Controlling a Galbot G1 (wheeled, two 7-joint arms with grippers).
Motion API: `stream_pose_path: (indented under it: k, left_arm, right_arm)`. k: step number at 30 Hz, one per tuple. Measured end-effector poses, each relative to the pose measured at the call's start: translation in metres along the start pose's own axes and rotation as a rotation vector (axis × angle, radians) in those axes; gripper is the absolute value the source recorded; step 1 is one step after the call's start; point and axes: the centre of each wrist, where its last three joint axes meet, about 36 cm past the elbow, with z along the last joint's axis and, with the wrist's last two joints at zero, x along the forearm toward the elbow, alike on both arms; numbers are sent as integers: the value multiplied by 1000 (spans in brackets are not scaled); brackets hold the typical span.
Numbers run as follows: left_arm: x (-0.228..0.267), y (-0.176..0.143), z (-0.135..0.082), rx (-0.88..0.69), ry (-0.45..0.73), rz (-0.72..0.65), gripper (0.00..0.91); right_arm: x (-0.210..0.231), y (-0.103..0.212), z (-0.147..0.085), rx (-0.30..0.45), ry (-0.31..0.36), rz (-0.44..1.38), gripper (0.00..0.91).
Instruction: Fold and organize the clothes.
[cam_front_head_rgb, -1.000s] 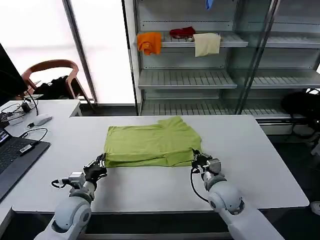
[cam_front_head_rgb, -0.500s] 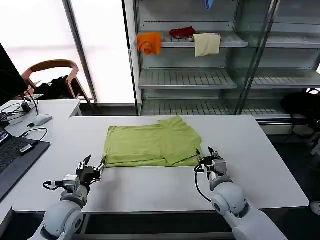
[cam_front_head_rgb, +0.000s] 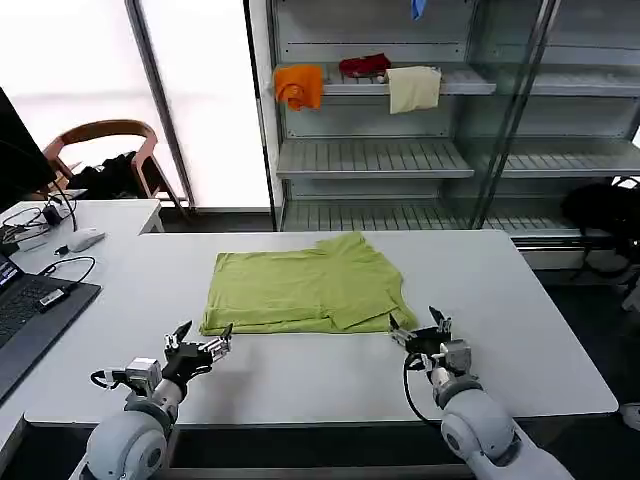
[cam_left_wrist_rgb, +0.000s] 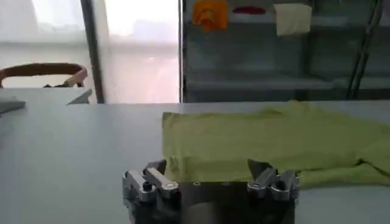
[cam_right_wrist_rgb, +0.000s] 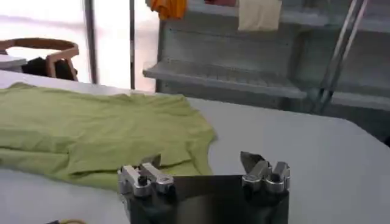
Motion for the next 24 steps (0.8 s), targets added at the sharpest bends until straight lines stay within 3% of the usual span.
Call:
stream_pose_path:
  k: [10,13,16,22,24]
  left_arm:
    - [-14,14,9,36,13,1,907]
    - [-19,18,11,41,15,0,877]
    - [-24,20,15,48,21,-2,776]
    - [-31,27,22,54,34,-11,675]
    - [-32,29,25,56,38,-15,595]
  right_arm:
    - [-12,-1,12,0,3,-24,907]
    - [-15,-2,13,1,3,-23,907]
    - [-18,-3,14,2,4,-25,907]
    - [-23,-3,16,0,7,-30,796]
    - [-24,-3,18,-2,10,-31,645]
